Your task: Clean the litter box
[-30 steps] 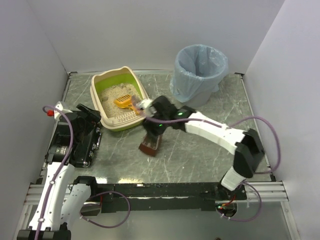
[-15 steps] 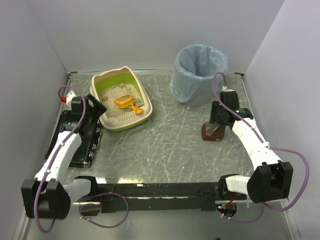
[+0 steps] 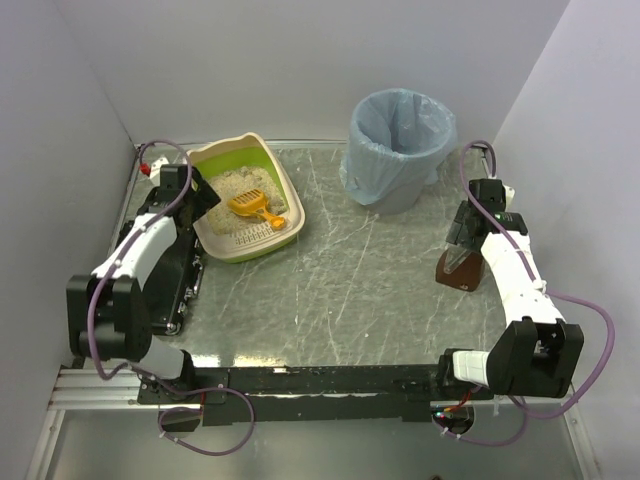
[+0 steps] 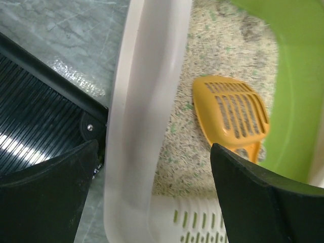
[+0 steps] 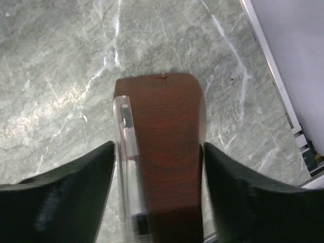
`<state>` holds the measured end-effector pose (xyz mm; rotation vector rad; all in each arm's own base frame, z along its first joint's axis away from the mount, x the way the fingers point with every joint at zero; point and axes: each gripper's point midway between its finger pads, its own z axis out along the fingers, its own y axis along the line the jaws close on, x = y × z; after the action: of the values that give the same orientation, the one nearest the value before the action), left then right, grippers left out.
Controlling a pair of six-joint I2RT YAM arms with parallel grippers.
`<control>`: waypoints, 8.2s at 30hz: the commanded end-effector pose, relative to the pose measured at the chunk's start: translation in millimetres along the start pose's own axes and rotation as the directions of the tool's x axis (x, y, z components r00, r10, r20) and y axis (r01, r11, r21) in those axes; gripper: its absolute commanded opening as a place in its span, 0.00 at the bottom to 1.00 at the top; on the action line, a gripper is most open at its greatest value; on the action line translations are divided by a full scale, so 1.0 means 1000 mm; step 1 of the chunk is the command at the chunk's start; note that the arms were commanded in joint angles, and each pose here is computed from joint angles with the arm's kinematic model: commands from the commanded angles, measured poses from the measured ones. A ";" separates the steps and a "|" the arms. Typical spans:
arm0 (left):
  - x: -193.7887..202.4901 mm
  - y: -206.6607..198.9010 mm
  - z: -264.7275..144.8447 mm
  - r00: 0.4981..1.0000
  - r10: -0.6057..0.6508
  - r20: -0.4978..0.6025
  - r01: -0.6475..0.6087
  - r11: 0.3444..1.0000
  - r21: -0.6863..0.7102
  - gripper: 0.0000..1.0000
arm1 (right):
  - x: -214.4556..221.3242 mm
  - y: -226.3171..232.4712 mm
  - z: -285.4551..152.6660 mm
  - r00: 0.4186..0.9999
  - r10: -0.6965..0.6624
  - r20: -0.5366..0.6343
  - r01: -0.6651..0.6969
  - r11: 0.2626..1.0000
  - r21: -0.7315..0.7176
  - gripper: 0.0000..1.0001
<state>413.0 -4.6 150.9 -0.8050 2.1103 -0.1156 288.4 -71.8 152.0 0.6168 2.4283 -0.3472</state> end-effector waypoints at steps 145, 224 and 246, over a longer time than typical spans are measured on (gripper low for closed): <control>0.256 -0.182 -0.280 0.466 0.478 0.744 -0.329 -0.687 0.648 0.97 | 0.141 0.200 -0.245 0.787 -0.555 -0.270 -0.110 0.304 -0.946 0.18; 0.273 -0.204 -0.273 0.395 0.590 0.704 -0.083 -0.740 0.667 0.73 | 0.113 0.208 -0.228 0.776 -0.407 0.481 0.557 0.089 -0.825 0.00; 0.052 -0.191 -0.180 0.878 0.248 0.409 -0.437 0.763 0.476 0.97 | 0.047 0.182 -0.226 0.852 -0.339 0.399 0.523 0.577 -0.627 0.00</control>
<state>297.3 -313.6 248.0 0.7173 1.7972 -0.6431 232.8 205.6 278.2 -0.4282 2.0946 0.5784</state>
